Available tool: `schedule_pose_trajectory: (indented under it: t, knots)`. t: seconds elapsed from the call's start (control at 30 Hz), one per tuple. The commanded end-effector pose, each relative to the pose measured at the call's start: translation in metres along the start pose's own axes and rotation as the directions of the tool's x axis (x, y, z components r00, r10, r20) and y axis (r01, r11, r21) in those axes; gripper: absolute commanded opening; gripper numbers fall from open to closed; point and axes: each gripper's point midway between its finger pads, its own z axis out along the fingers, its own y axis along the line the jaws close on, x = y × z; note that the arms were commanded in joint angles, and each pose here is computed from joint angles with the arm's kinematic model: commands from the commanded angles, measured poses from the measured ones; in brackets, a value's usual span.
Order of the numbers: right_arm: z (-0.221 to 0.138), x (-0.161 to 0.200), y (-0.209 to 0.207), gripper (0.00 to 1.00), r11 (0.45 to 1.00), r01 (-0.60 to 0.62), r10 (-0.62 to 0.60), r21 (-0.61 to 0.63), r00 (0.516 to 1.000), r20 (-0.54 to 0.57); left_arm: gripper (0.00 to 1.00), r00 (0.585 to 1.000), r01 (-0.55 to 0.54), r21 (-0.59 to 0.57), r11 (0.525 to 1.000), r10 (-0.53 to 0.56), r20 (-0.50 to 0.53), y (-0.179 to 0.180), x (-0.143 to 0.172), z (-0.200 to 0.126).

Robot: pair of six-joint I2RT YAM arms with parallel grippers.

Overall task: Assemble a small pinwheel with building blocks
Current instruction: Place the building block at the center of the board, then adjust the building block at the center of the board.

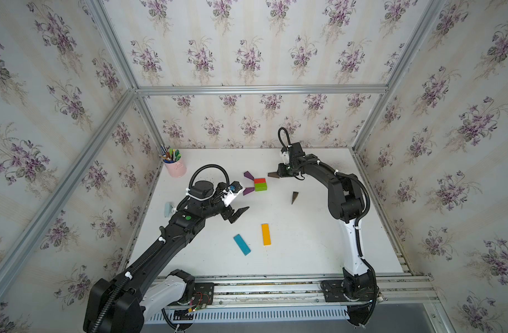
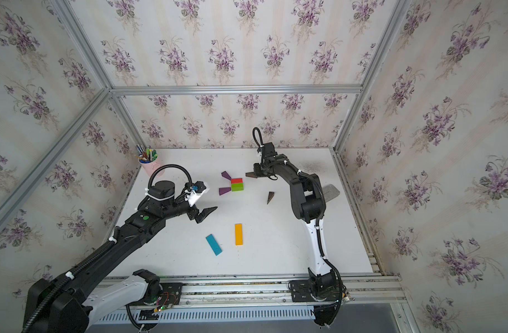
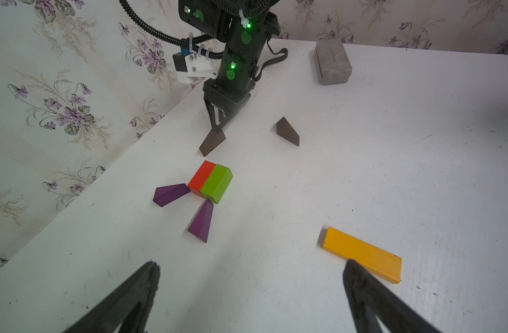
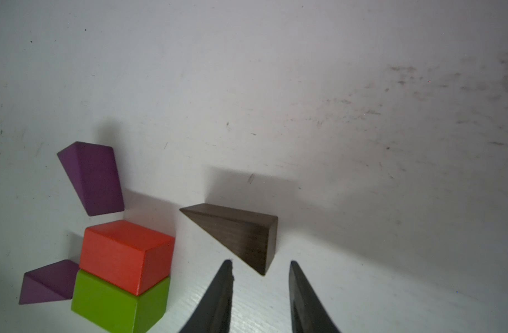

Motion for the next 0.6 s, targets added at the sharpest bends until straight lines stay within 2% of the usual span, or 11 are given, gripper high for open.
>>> schedule_pose_trajectory:
  t: [0.0, 0.57]
  knots:
    - [-0.003, -0.011, 0.003, 0.34, 1.000, -0.028, 0.028, -0.012, 0.999, 0.035, 1.00, 0.999, -0.007, -0.003, 1.000, 0.007, 0.032, 0.002, -0.010, -0.001]
    - [0.013, -0.015, 0.006, 0.31, 0.996, -0.067, 0.070, -0.058, 0.997, 0.042, 1.00, 0.999, -0.011, -0.001, 1.000, 0.011, 0.033, 0.001, -0.010, -0.001]
